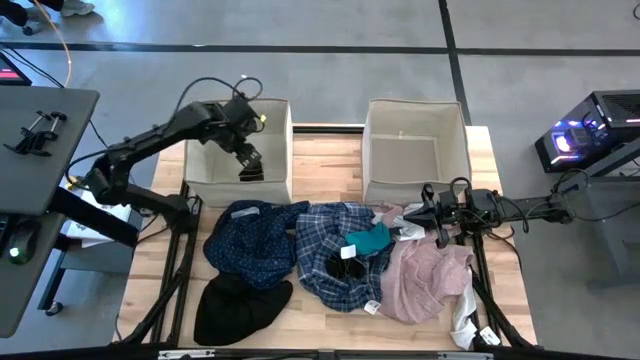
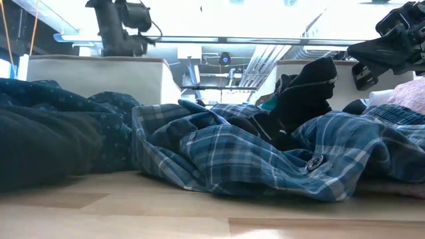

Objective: Sort clothes
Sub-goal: Put the black sock into the left laundry bin

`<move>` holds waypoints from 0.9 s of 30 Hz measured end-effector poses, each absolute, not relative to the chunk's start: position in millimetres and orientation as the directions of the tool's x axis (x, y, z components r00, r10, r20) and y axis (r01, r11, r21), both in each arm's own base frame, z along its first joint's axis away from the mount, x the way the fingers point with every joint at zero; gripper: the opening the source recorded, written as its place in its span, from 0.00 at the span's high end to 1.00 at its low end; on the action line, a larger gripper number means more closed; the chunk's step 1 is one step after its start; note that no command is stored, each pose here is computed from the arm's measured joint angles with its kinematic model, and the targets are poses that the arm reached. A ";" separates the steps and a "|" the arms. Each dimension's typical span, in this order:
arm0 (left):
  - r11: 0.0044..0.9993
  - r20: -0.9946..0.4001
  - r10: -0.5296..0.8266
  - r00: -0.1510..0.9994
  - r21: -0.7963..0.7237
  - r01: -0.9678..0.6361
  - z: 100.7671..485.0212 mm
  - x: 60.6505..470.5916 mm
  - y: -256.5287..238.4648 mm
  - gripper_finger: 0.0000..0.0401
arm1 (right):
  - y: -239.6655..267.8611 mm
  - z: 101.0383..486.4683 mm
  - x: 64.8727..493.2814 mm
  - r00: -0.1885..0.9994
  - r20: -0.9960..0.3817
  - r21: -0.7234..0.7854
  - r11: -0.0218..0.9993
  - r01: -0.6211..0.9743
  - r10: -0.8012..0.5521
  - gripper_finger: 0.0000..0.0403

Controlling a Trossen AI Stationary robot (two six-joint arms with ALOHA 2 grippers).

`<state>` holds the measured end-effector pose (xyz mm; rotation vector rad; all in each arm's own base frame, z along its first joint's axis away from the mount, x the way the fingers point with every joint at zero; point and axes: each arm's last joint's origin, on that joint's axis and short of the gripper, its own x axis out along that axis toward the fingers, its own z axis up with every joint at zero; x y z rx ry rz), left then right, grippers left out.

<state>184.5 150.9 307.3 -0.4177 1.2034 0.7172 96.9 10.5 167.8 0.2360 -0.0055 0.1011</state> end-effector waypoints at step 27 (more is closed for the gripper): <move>0.937 -0.602 -0.319 0.732 -0.086 0.337 351.5 300.2 -55.4 0.64 | 10.5 167.8 96.9 0.995 0.017 0.179 0.979 -0.101 0.099 1.00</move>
